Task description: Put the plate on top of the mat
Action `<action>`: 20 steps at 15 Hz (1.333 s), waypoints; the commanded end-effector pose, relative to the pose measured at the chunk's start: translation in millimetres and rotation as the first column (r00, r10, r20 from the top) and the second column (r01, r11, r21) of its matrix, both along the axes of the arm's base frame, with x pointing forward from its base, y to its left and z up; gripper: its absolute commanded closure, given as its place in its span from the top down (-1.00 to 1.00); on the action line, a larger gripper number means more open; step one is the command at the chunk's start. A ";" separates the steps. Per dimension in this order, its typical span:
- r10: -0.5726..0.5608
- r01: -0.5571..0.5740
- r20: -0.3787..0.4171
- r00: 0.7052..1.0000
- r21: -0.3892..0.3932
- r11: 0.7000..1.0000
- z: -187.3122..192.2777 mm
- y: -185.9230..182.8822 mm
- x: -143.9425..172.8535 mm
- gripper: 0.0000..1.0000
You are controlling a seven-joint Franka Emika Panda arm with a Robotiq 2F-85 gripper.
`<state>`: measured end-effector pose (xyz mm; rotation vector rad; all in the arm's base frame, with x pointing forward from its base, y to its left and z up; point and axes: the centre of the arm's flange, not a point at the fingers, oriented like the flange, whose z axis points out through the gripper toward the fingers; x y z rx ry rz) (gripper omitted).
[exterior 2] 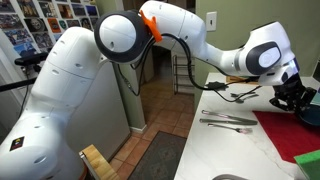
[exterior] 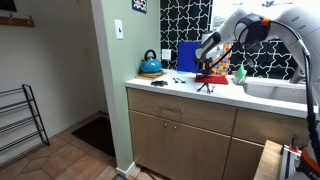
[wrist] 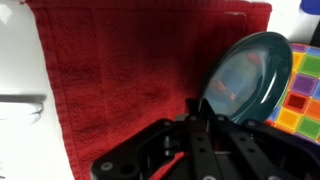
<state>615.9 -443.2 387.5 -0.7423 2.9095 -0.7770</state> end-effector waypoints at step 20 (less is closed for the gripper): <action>0.203 -0.197 -0.093 0.975 0.072 0.978 5.5 12.9 1.8 0.68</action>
